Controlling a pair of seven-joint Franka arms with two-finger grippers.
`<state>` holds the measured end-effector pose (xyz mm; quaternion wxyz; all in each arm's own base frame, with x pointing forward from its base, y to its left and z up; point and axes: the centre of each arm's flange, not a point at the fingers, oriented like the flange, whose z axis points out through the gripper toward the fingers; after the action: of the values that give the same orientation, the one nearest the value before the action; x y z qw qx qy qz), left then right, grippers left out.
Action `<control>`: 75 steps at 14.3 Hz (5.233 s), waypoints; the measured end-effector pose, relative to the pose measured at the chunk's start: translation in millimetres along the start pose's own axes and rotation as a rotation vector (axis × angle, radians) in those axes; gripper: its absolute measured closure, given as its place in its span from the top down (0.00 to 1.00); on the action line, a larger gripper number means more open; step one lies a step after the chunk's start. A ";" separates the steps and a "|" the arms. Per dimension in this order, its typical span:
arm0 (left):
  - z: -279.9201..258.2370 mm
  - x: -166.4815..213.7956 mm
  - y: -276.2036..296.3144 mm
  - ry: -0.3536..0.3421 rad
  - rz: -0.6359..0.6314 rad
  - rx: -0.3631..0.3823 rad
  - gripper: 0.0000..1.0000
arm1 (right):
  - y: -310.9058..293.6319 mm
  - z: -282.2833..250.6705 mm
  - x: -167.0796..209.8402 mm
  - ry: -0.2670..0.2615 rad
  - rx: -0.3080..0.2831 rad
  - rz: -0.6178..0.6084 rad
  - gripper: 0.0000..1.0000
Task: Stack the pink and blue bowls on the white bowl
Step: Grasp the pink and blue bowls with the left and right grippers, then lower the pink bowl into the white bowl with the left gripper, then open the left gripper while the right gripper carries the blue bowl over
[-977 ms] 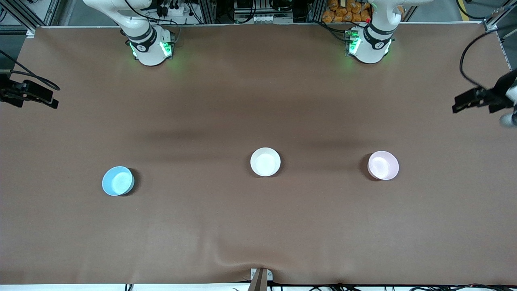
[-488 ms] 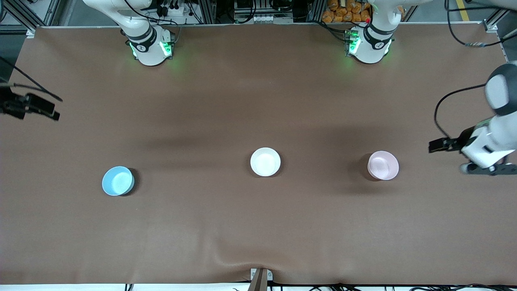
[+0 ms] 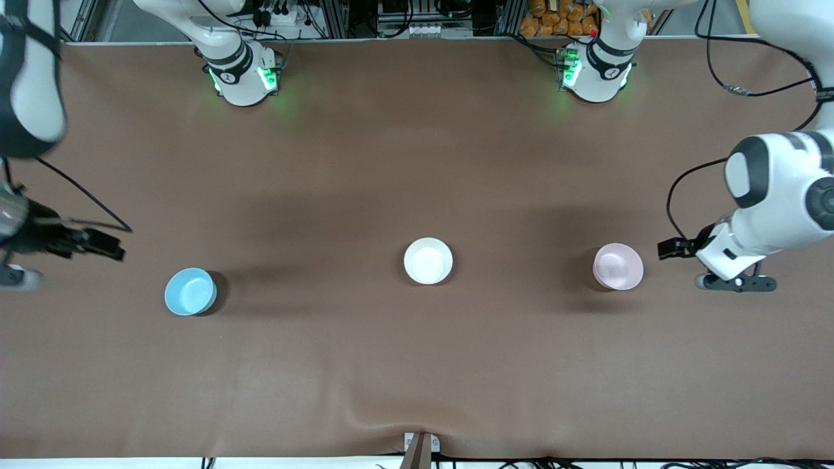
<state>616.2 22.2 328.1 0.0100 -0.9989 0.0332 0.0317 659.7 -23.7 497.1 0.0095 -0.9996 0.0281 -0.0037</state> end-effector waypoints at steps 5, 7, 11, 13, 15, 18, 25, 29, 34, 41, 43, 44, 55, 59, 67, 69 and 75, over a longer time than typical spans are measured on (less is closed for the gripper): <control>55.2 10.4 6.7 0.011 0.013 0.000 0.97 | -9.4 93.6 21.7 -0.093 -0.012 -0.008 1.00; 73.0 14.1 15.0 0.017 0.026 -0.004 0.96 | 8.9 106.3 21.7 -0.117 -0.016 0.020 1.00; 96.2 16.0 19.4 0.012 0.033 -0.008 0.78 | 72.3 166.1 19.4 -0.106 -0.014 0.052 1.00; 101.8 16.0 19.0 0.008 0.032 -0.008 0.75 | 87.9 195.5 19.6 -0.051 -0.020 0.047 1.00; 104.1 15.8 20.2 0.005 0.034 -0.009 0.62 | 84.8 209.2 19.0 -0.044 -0.020 0.041 1.00; 106.5 15.6 25.6 0.001 0.042 -0.013 0.59 | 78.9 228.3 18.5 -0.052 -0.016 0.034 1.00; 114.3 12.8 23.7 -0.013 0.039 -0.015 0.22 | 76.7 269.5 16.7 -0.077 -0.017 0.052 1.00; 99.7 16.2 27.9 0.003 0.021 -0.042 0.03 | 77.9 284.7 11.1 -0.104 -0.016 0.057 0.91; 50.7 39.1 62.9 0.034 0.013 -0.097 0.03 | 80.0 293.8 9.3 -0.116 -0.017 0.062 0.38; 4.6 45.8 225.5 0.058 -0.099 -0.134 0.03 | 75.5 276.6 14.5 -0.091 -0.012 0.059 0.03; 3.5 39.8 269.2 0.056 -0.130 -0.140 0.03 | 74.6 262.3 18.7 -0.065 -0.013 0.057 0.03; 3.6 37.5 287.5 0.053 -0.148 -0.147 0.03 | 73.1 251.3 20.5 -0.053 -0.012 0.055 0.03; 41.5 10.5 427.8 0.005 -0.164 -0.178 0.03 | -9.7 163.5 10.0 -0.103 0.131 0.156 0.03; 48.5 0.8 450.4 0.004 -0.144 -0.179 0.03 | -63.0 145.8 2.1 -0.119 0.123 0.228 0.03; 54.5 -9.8 468.9 0.010 -0.113 -0.177 0.03 | -135.2 146.7 -17.9 -0.173 0.167 0.324 0.03; 58.6 -4.9 460.5 0.009 -0.114 -0.171 0.03 | -147.5 146.6 -23.4 -0.182 0.171 0.336 0.03; 68.1 -10.8 462.8 -0.006 -0.106 -0.162 0.03 | -240.4 141.8 -49.5 -0.161 0.165 0.433 0.03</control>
<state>570.3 -437.3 252.6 -0.0689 -0.9967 -0.0226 0.0369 624.9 221.8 359.6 0.0937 -0.9632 0.2403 0.0756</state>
